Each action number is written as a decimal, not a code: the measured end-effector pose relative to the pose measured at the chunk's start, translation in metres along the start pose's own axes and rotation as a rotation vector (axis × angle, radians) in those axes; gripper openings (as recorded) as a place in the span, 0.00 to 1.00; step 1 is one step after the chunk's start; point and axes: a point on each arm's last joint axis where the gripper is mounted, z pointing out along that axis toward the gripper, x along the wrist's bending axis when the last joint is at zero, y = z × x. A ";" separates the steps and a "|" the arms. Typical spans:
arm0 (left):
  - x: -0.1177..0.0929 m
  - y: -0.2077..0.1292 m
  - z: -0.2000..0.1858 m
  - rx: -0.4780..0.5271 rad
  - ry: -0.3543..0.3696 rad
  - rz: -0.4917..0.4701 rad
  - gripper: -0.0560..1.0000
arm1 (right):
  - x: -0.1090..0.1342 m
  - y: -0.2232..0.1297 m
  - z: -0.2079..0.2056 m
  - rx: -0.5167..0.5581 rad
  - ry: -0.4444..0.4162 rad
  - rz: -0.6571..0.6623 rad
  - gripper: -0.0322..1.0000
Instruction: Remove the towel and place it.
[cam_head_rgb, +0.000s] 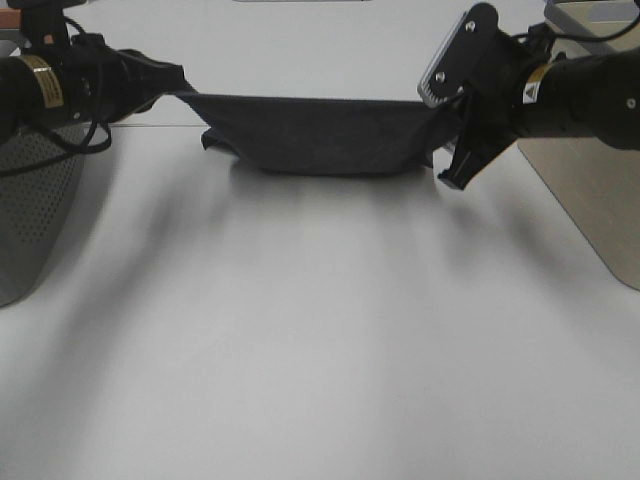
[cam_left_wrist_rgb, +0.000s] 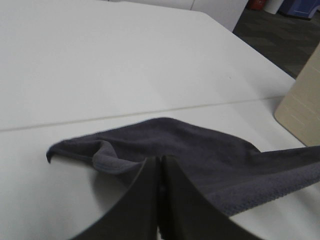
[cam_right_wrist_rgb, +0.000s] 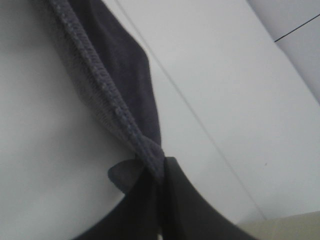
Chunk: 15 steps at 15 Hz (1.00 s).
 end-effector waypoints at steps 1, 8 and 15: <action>-0.002 -0.011 -0.007 0.017 -0.012 -0.011 0.05 | 0.010 -0.008 -0.005 0.021 0.027 0.000 0.05; -0.012 -0.081 -0.039 0.206 -0.002 -0.026 0.05 | 0.067 -0.050 -0.030 0.072 0.149 -0.009 0.05; -0.011 -0.108 -0.056 0.316 0.019 -0.028 0.05 | 0.123 -0.080 -0.033 0.052 0.387 -0.077 0.05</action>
